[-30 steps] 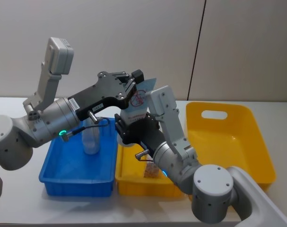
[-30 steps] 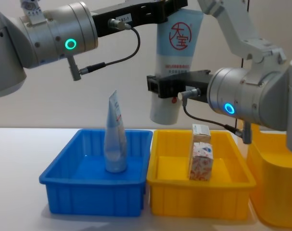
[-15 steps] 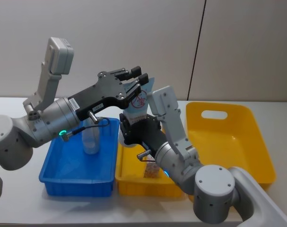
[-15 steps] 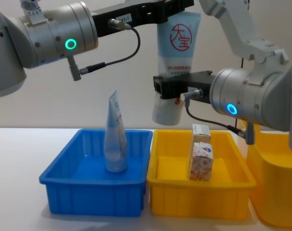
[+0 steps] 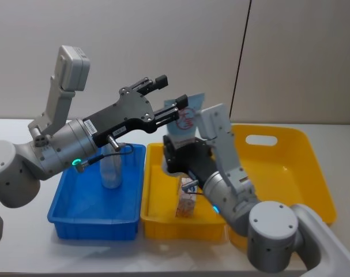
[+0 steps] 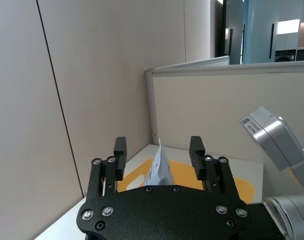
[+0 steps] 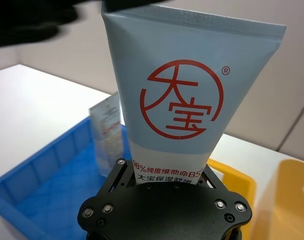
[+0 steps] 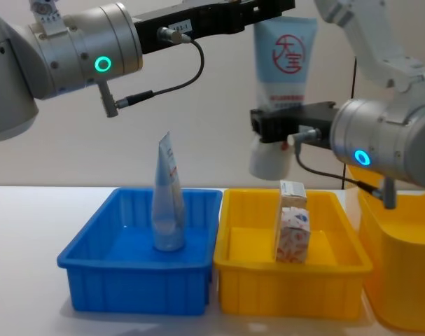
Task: Bimanual collaborative sorting of washing and personal care products
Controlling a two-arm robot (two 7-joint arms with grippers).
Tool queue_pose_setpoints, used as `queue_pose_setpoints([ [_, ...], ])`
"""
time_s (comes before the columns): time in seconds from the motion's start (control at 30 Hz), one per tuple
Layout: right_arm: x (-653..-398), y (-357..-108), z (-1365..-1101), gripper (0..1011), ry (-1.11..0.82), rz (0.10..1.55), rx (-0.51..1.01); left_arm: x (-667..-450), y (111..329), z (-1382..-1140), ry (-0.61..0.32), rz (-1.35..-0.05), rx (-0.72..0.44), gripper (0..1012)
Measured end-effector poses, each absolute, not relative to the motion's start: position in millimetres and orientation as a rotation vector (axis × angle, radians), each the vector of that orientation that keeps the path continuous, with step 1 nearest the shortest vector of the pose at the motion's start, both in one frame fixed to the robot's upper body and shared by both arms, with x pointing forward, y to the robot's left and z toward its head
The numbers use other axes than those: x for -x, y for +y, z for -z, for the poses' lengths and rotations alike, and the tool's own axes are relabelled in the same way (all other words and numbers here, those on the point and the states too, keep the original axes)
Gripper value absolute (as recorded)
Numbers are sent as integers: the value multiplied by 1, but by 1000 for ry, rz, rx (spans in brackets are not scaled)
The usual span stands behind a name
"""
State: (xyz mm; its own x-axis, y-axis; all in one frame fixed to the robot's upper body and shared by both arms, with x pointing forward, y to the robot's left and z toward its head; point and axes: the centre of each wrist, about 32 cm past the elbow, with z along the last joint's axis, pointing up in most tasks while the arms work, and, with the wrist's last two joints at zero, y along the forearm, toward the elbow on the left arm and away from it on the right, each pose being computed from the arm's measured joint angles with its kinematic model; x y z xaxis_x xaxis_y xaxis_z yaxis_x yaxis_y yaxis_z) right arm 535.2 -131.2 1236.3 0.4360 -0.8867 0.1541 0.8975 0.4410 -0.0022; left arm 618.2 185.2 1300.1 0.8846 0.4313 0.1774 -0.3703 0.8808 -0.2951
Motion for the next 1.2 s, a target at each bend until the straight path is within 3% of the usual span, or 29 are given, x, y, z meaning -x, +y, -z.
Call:
queue_pose_setpoints([
  [0.33, -539, -155, -1238, 235, -161, 1232, 87, -618, 185, -1300, -243, -422, 258, 987],
  [1.2, -536, -247, -1257, 226, -181, 1576, 100, -618, 185, -1300, -242, -422, 258, 1001],
])
